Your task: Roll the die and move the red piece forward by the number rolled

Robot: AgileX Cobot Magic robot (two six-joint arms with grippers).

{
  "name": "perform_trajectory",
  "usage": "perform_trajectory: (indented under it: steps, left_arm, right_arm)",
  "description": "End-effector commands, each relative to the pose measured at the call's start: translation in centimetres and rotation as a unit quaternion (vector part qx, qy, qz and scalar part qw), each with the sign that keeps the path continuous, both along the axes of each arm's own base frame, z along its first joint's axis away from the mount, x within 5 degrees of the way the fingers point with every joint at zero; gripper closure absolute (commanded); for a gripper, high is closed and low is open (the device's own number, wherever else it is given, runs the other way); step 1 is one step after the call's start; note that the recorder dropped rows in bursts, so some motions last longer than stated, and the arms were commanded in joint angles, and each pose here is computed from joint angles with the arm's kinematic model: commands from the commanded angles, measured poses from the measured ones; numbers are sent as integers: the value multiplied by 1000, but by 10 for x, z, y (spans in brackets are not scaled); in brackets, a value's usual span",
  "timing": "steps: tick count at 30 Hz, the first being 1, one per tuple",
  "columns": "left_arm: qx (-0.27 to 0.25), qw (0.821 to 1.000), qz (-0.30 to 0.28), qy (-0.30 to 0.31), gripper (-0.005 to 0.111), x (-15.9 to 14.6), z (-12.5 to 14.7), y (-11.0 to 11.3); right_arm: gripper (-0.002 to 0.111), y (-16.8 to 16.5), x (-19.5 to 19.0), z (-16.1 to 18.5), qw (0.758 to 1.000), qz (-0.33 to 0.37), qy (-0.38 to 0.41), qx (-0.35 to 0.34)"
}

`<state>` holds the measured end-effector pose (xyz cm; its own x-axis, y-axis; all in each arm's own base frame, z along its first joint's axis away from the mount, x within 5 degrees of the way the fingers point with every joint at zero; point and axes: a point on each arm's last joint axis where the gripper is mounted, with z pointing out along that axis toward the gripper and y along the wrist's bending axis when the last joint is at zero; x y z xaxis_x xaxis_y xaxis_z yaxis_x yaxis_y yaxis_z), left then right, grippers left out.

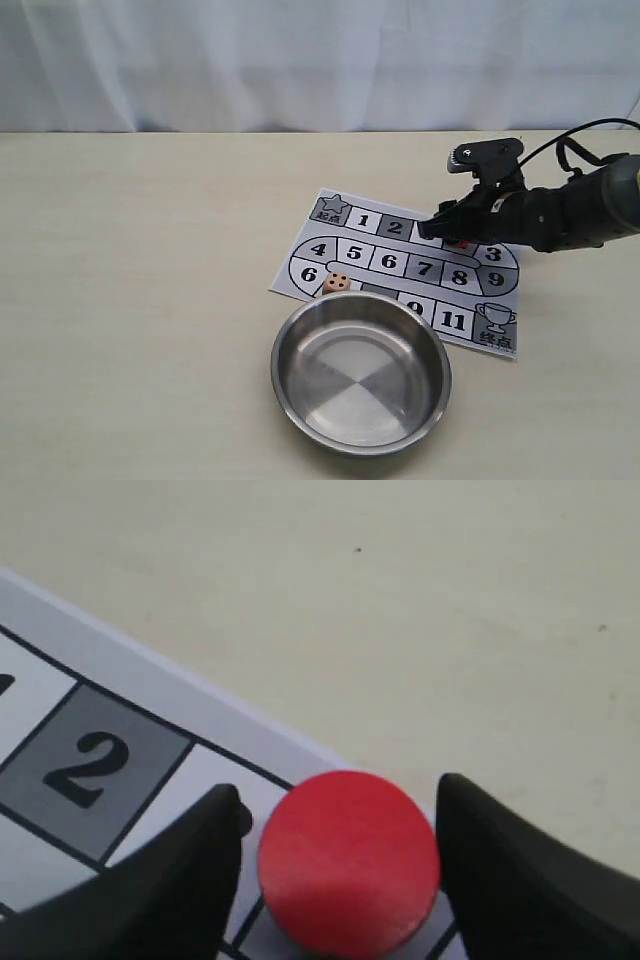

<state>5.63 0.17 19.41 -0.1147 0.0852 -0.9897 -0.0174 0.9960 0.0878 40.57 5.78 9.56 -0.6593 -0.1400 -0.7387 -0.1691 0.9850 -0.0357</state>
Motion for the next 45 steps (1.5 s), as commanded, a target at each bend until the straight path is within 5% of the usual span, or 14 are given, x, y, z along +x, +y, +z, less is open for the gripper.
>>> perform_trajectory:
  steps: [1, 14, 26, 45]
  left_arm:
    - [-6, 1000, -1, -7, 107, 0, 2, 0]
    - [-6, 1000, -1, -7, 107, 0, 2, 0]
    - [-6, 1000, -1, -7, 107, 0, 2, 0]
    - [-6, 1000, -1, -6, 107, 0, 2, 0]
  right_arm:
    - [44, 0, 0, 15, 1000, 0, -17, 2]
    - [45, 0, -2, 45, 999, 0, -38, 6]
    - [104, -3, -27, 99, 1000, 2, 8, 1]
    - [104, -15, -100, 143, 969, -31, 244, -9]
